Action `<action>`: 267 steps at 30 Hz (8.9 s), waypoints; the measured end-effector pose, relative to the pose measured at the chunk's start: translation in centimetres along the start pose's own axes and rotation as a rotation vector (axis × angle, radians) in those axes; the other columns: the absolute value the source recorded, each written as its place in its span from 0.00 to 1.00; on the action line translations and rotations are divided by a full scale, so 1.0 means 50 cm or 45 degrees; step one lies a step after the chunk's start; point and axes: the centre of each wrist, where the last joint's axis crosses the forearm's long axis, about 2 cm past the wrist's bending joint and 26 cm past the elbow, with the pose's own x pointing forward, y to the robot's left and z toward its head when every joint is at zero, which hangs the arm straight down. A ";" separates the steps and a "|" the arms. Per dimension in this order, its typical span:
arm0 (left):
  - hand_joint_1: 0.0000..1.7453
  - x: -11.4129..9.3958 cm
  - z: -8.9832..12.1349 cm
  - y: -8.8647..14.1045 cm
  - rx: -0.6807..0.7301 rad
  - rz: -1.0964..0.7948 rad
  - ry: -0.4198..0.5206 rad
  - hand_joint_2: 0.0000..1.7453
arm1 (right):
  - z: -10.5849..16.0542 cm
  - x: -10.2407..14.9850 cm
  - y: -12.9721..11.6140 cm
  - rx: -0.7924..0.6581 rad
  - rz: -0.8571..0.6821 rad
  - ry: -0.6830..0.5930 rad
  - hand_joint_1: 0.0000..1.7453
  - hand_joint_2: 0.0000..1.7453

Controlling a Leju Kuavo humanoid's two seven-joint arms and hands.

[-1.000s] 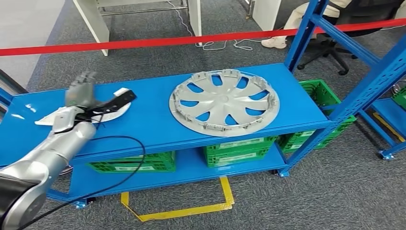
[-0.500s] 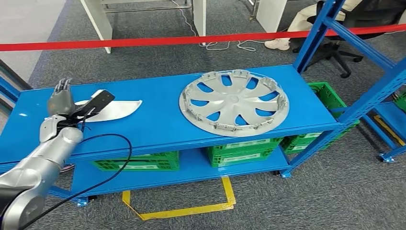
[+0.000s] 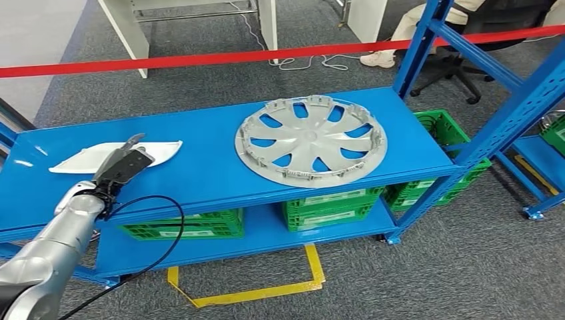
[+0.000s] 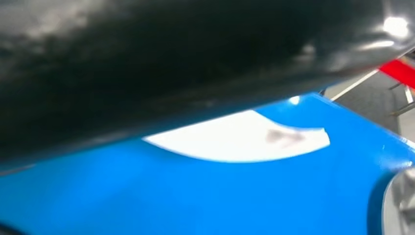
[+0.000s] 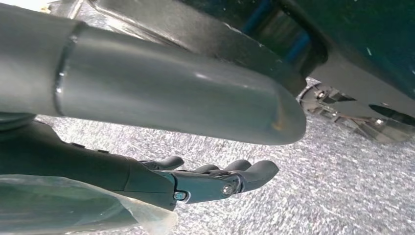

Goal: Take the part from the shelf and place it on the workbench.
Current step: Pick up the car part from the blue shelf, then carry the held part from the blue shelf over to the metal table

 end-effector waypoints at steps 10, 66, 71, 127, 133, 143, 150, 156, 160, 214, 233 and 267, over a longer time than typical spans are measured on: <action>0.00 -0.003 0.030 -0.015 -0.064 0.076 -0.107 1.00 | 0.000 -0.003 0.001 0.002 0.003 -0.013 0.00 0.00; 0.00 0.008 0.083 -0.011 0.144 -0.830 -0.372 1.00 | 0.000 -0.006 -0.006 0.001 0.018 -0.041 0.00 0.00; 0.00 0.004 0.091 -0.018 0.071 -0.579 -0.387 0.00 | 0.000 -0.007 -0.005 0.001 0.022 -0.043 0.00 0.00; 0.00 0.126 -0.017 -0.118 0.128 -0.381 -0.162 1.00 | 0.000 0.001 0.001 0.002 0.017 -0.044 0.00 0.00; 0.00 0.121 -0.025 -0.126 0.046 -0.402 -0.131 1.00 | 0.000 0.000 0.002 0.006 0.015 -0.041 0.00 0.00; 0.00 0.113 -0.041 -0.119 -0.017 -0.503 -0.033 1.00 | 0.000 0.000 0.001 0.011 0.020 -0.029 0.00 0.00; 0.00 0.103 -0.039 -0.117 -0.037 -0.521 -0.013 1.00 | 0.000 -0.001 0.002 0.014 0.016 -0.029 0.00 0.00; 0.00 0.108 -0.056 -0.103 -0.015 -0.677 0.040 1.00 | 0.000 0.001 0.001 0.011 0.027 -0.030 0.00 0.00; 0.00 0.114 -0.075 -0.083 0.002 -0.937 0.074 1.00 | 0.000 0.001 0.000 0.009 0.038 -0.031 0.00 0.00; 1.00 0.032 -0.038 -0.005 0.123 -0.838 0.022 0.00 | 0.000 0.006 0.003 -0.022 -0.033 -0.051 0.00 0.00; 1.00 0.318 0.191 -0.206 0.427 1.034 -0.771 0.00 | -0.001 0.005 0.032 -0.016 -0.126 -0.057 0.00 0.00; 1.00 0.409 0.328 -0.308 -0.236 1.610 -1.261 0.00 | 0.001 0.019 0.042 0.008 -0.093 -0.112 0.00 0.00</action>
